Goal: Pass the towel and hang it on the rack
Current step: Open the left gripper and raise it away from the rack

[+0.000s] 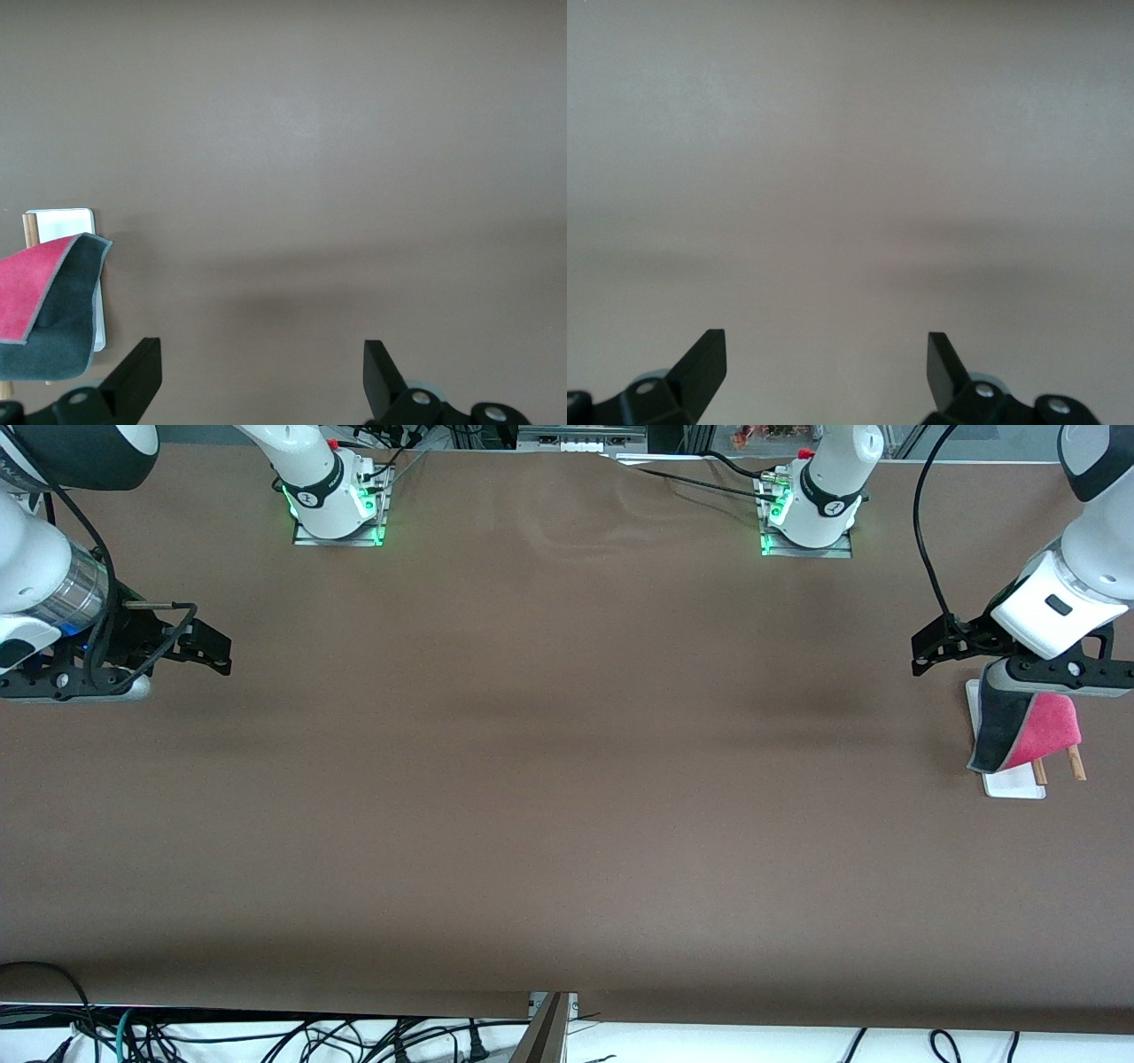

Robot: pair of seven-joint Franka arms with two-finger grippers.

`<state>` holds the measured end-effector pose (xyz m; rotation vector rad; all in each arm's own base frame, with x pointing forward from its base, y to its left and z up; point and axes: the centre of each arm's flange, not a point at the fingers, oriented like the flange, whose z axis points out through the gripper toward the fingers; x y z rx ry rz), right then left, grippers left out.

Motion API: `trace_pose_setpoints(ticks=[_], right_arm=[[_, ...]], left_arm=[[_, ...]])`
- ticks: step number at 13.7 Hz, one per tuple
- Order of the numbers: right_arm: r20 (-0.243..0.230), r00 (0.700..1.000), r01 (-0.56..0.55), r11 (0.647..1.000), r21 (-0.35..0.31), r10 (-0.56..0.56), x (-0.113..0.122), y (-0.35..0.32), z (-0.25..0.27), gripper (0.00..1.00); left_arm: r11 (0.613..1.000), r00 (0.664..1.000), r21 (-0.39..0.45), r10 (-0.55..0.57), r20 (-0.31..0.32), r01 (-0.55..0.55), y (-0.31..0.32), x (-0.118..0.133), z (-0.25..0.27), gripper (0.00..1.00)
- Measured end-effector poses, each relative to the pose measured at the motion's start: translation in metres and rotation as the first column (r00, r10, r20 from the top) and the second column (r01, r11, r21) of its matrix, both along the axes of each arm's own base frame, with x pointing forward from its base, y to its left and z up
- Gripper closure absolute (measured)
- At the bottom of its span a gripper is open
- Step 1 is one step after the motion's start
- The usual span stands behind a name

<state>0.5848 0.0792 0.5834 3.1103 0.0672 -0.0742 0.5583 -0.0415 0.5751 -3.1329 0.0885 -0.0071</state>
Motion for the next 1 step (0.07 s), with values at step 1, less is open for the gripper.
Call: trace_pose_setpoints(ticks=[1], right_arm=[[0.000,1.000,0.000,1.000,0.000,0.000,0.0000,0.0000,0.0000,0.00]], left_arm=[[1.000,1.000,0.000,-0.001,0.001,0.001,-0.0004,-0.0008,0.0012,0.00]])
